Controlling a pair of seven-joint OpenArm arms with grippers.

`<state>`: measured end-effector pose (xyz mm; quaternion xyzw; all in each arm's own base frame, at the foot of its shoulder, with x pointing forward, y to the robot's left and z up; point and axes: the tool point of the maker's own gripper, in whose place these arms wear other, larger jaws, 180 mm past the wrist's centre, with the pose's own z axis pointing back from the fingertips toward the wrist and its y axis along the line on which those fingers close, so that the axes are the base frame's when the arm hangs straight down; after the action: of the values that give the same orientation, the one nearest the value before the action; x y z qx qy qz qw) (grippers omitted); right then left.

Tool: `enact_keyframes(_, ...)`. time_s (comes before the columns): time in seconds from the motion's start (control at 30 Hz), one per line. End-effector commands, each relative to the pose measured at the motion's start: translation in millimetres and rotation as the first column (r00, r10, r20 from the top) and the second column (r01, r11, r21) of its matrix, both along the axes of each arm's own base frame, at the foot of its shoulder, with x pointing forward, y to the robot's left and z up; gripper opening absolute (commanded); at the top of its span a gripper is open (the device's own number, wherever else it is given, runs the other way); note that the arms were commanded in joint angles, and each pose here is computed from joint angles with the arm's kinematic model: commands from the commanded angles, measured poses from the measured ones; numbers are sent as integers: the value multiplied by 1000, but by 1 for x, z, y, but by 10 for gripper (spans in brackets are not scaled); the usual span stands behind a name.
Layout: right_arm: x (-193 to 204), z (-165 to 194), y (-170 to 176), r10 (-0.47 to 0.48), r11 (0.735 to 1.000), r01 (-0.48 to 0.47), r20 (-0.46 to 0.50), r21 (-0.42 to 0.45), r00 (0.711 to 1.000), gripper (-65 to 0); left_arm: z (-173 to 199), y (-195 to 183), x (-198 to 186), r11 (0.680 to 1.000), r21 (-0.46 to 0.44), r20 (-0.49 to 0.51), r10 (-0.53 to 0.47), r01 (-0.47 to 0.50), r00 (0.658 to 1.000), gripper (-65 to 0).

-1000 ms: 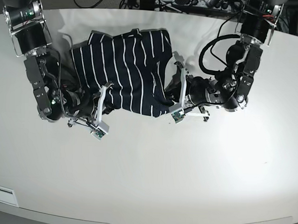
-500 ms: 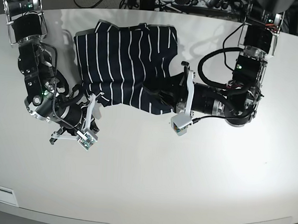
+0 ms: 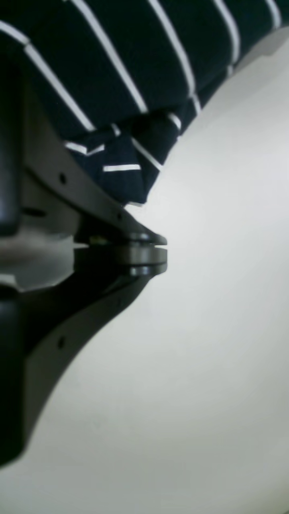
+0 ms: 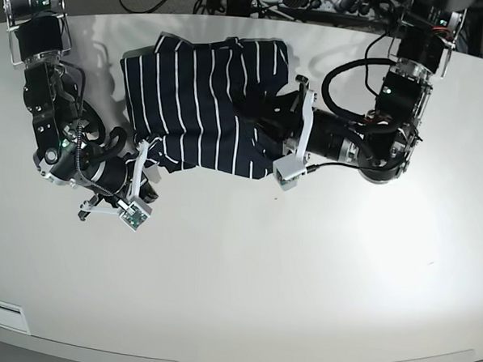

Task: Fold the T-shirt properly
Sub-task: 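Press and square the folded bundle with both grippers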

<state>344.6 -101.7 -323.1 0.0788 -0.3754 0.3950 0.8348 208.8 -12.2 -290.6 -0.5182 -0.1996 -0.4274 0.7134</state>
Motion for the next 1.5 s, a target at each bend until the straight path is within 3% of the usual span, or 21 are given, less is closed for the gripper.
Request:
enact_keyframes(0.0, 12, 18, 0, 0, 1000, -1, 60, 16, 998, -650, 13, 0, 6, 999, -32, 37, 0, 1, 999, -650)
enact_keyframes(0.13, 11, 17, -2, -1, 1000, 1, 50, 6, 999, -650, 4, 0, -5, 1000, -31, -4, 0, -1, 1000, -650)
enact_keyframes(0.23, 7, 14, -1, 6, 1000, -6, 24, 7, 1000, -650, -12, 7, -13, 1000, 25, -24, 8, -8, 1000, -650)
enact_keyframes(0.4, -14, 11, 18, 123, 990, -118, -59, 74, 991, -650, -34, 15, -23, 994, 110, -38, 16, -12, 999, -650)
enact_keyframes(0.6, -20, 3, 15, 122, 992, -117, -91, 56, 988, -650, -73, 38, -15, 947, 319, 23, 41, -47, 999, -650)
enact_keyframes(0.7, -31, -7, 15, 128, 991, -122, -123, 57, 984, -650, -85, 44, 3, 928, 349, 83, 110, -132, 990, -650)
enact_keyframes(1.0, -68, -38, 14, 122, 992, -111, -228, 63, 966, -650, -89, 62, 67, 892, 354, 187, 228, -282, 955, -650)
enact_keyframes(1.2, -70, -42, 11, 62, 997, -46, -251, 68, 966, -650, -77, 68, 124, 868, 276, 282, 337, -413, 898, -650)
enact_keyframes(1.33, -67, -41, 9, 18, 997, 1, -255, 74, 967, -650, -90, 61, 145, 848, 263, 286, 387, -460, 877, -650)
enact_keyframes(1.47, -71, -34, 18, 37, 994, -6, -268, 113, 963, -650, -101, 47, 157, 839, 212, 268, 443, -501, 856, -650)
